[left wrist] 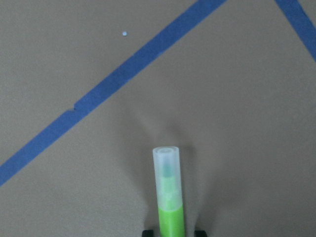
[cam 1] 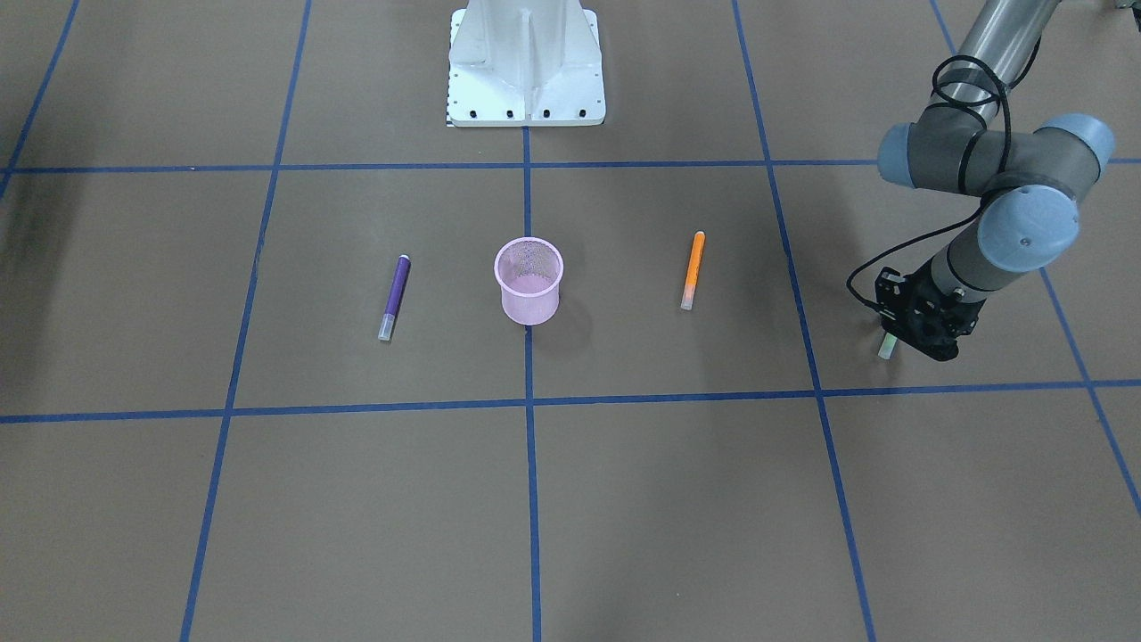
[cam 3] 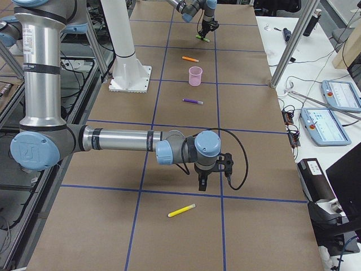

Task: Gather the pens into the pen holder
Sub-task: 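Lower the left gripper onto the green marker and close on it, then carry the green marker with the left gripper and drop it into the pink cup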

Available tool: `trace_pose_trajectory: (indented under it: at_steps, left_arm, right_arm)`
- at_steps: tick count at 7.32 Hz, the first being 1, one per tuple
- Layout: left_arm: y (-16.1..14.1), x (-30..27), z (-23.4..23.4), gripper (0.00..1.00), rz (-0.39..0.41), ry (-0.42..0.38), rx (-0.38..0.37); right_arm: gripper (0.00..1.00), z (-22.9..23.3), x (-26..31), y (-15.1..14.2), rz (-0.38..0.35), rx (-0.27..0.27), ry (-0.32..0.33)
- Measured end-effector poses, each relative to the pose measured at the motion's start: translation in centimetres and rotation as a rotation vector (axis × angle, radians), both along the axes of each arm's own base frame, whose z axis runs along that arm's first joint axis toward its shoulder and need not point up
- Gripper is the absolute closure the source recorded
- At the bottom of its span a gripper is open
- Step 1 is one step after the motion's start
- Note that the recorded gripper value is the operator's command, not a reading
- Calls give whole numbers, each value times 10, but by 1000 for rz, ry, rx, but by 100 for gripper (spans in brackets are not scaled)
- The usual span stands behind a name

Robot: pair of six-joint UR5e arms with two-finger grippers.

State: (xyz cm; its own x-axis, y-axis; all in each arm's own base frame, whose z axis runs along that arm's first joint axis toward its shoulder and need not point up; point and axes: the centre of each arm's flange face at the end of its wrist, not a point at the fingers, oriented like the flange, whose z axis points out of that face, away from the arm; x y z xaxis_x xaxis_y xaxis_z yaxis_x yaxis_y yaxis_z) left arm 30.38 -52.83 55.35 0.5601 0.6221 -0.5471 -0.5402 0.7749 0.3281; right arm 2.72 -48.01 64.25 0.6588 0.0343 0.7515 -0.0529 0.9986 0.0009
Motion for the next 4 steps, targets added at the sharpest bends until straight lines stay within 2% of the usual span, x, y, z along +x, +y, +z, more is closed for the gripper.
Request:
trace_pose_trajectory:
  at_steps: [2, 4]
  left_arm:
    - [4, -1, -2, 100, 8, 28, -21]
    - [3, -5, -37, 100, -1, 78, 16]
  right_arm:
    - [0, 0, 0, 0, 0, 1, 0]
    - [0, -1, 0, 0, 0, 2, -1]
